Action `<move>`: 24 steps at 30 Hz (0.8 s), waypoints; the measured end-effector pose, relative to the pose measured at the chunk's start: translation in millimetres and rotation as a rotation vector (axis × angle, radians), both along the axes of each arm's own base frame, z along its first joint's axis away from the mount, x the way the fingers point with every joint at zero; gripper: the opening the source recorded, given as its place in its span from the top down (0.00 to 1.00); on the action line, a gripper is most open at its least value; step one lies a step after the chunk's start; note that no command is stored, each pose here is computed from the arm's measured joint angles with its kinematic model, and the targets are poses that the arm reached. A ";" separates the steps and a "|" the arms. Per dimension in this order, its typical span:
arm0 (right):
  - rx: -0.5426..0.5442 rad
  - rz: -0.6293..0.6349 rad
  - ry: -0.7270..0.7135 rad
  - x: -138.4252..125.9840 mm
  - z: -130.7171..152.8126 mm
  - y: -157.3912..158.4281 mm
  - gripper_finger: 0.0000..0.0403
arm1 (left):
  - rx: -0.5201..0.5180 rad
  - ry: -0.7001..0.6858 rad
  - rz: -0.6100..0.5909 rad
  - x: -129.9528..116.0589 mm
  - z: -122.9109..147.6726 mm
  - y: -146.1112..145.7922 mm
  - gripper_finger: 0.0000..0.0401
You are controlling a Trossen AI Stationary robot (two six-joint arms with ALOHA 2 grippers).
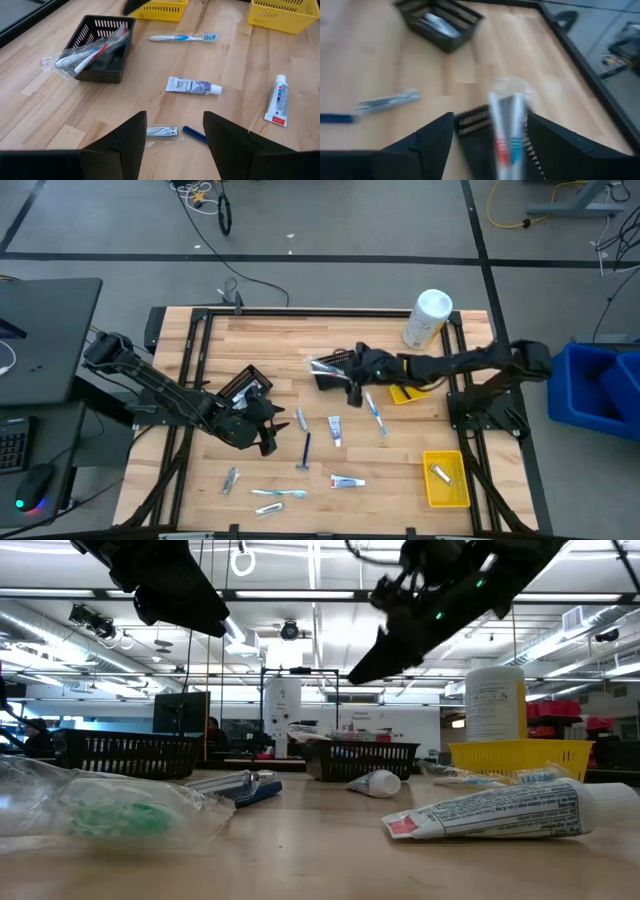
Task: Pick & Place Travel size toiletries
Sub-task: Put the blue razor into the top yellow basket
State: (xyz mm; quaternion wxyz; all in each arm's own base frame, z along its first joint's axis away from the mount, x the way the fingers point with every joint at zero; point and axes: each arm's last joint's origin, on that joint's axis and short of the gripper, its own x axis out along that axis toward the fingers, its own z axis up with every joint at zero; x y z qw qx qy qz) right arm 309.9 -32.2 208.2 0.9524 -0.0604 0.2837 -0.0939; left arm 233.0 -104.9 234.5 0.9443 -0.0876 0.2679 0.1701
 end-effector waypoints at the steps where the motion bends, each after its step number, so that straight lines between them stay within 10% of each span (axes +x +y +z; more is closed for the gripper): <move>1: 0.015 0.014 0.010 -3.6 3.6 7.1 0.37 | -0.002 0.000 -0.002 0.1 0.0 0.0 0.49; 24: 0.273 0.058 0.192 -55.9 -2.8 150.1 0.35 | -0.018 -0.003 0.005 0.0 -0.2 -0.1 0.49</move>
